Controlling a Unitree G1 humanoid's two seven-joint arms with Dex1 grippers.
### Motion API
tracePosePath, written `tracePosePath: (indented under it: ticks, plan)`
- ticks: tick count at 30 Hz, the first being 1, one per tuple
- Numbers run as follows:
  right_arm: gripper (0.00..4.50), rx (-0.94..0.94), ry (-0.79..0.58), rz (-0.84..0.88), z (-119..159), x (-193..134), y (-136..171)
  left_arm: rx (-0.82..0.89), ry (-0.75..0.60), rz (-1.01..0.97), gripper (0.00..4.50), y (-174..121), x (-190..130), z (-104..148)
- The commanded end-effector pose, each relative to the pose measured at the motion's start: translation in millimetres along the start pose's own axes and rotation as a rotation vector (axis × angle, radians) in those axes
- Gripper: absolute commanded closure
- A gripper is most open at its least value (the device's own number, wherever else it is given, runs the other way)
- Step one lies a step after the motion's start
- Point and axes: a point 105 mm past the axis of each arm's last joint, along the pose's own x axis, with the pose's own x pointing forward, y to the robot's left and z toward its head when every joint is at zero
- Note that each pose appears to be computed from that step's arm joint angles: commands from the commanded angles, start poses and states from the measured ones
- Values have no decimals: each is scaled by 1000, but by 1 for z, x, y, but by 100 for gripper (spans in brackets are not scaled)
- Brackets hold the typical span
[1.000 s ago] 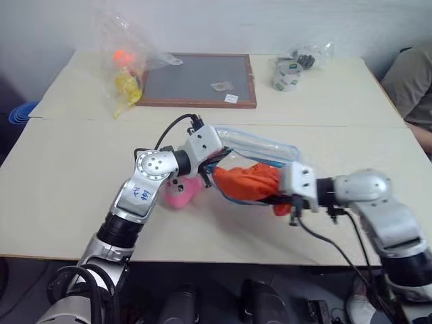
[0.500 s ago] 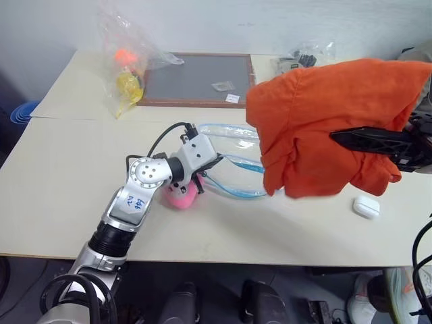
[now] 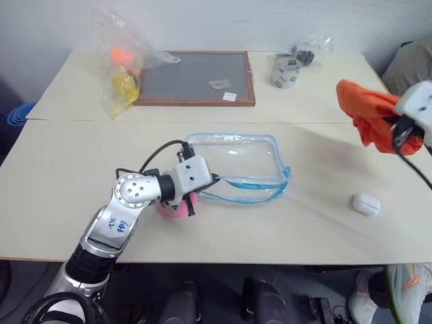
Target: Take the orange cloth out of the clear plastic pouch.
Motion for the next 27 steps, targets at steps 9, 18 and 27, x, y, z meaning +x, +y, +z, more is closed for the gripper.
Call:
tracePosePath:
  ticks: [9, 18, 27]
  plan:
    - [450, -86, -9, 219, -16, 9, 101, 5, -34, 18, 449, 4, -4, 13]
    - [147, 89, -32, 359, -12, -14, 95, -99, -73, -29, 293, 5, -27, 22]
    - [0, 479, -7, 525, -16, -72, 57, -286, -121, -244, 8, -9, -104, 33]
